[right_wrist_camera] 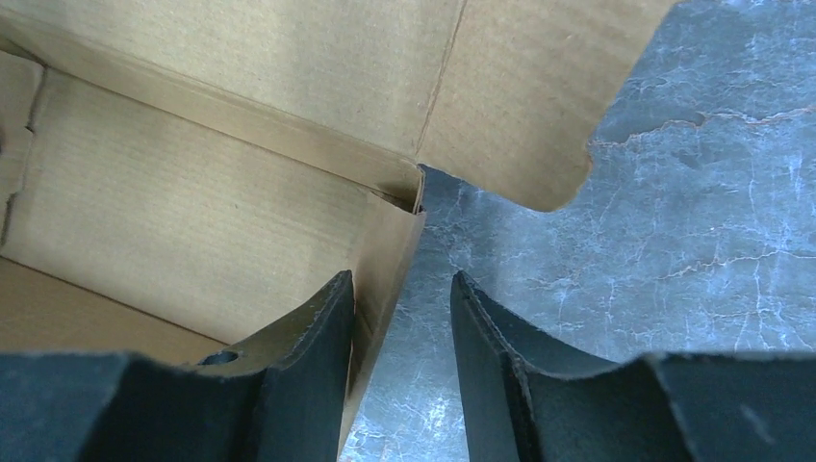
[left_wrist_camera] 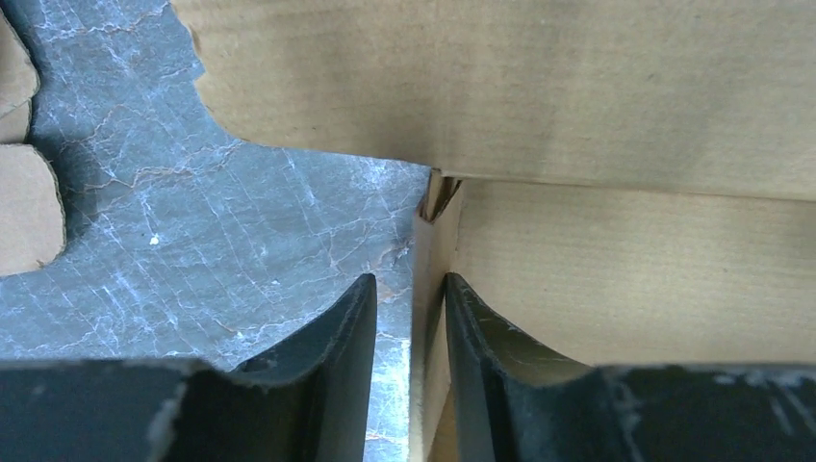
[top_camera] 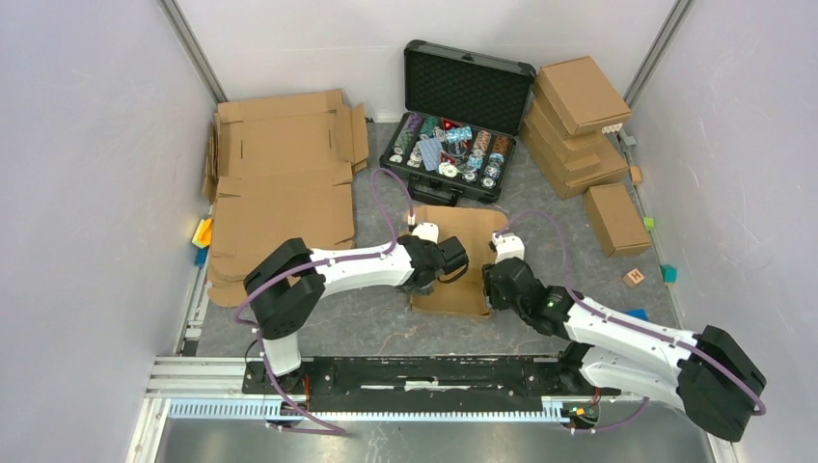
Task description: Fold the paper box
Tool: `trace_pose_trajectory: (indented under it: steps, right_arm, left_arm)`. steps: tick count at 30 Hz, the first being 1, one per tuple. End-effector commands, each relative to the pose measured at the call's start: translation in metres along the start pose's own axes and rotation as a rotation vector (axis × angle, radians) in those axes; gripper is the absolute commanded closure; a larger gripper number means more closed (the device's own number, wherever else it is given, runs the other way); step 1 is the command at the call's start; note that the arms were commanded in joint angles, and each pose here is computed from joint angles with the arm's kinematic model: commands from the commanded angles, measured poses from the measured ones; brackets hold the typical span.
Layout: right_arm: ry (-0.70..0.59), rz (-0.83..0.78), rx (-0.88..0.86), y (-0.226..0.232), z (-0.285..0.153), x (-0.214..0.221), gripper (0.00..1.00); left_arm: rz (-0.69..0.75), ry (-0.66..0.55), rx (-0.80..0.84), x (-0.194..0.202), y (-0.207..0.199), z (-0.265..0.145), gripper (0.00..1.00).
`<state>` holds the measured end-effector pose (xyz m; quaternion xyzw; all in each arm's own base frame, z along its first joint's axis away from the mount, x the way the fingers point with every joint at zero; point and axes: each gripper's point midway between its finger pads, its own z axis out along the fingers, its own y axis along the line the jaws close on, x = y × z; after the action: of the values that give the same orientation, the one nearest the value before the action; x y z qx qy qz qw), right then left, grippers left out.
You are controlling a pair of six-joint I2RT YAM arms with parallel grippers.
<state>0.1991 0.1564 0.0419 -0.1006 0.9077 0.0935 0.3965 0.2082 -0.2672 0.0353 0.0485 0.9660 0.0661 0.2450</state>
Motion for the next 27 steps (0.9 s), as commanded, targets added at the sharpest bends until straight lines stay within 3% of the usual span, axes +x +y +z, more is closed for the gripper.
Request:
trace_pose_trajectory:
  steps: [1,8,12,14,18,20,24,27]
  right_arm:
    - [0.023,0.007,0.079,-0.002,-0.002,-0.009,0.53]
    - [0.063,0.038,0.084,0.004,0.004,0.005,0.52]
    - [0.090,0.023,0.200,-0.007,0.003,0.007,0.59]
    - [0.098,0.001,0.288,-0.018,0.000,0.006,0.67]
    - [0.116,-0.042,0.410,-0.030,-0.003,0.005,0.93]
    - [0.123,-0.044,0.420,-0.028,-0.003,0.005,0.96]
    - [0.105,-0.033,0.371,-0.019,-0.001,0.003,0.92]
    - [0.074,-0.023,0.350,-0.016,-0.002,-0.003,0.81]
  left_arm:
    - [-0.055,-0.049,0.007,-0.011,0.001,-0.005,0.63]
    - [-0.121,-0.060,0.014,-0.006,-0.001,0.002,0.67]
    - [-0.179,-0.078,0.017,-0.006,0.002,0.001,0.67]
    - [-0.194,-0.073,0.037,-0.005,-0.002,0.001,0.66]
    - [-0.205,-0.064,0.043,-0.003,-0.005,0.003,0.66]
    - [-0.200,-0.065,0.042,-0.004,-0.006,0.003,0.65]
    - [-0.186,-0.072,0.052,-0.007,-0.007,0.000,0.65]
    - [-0.172,-0.078,0.057,-0.012,-0.007,-0.005,0.60]
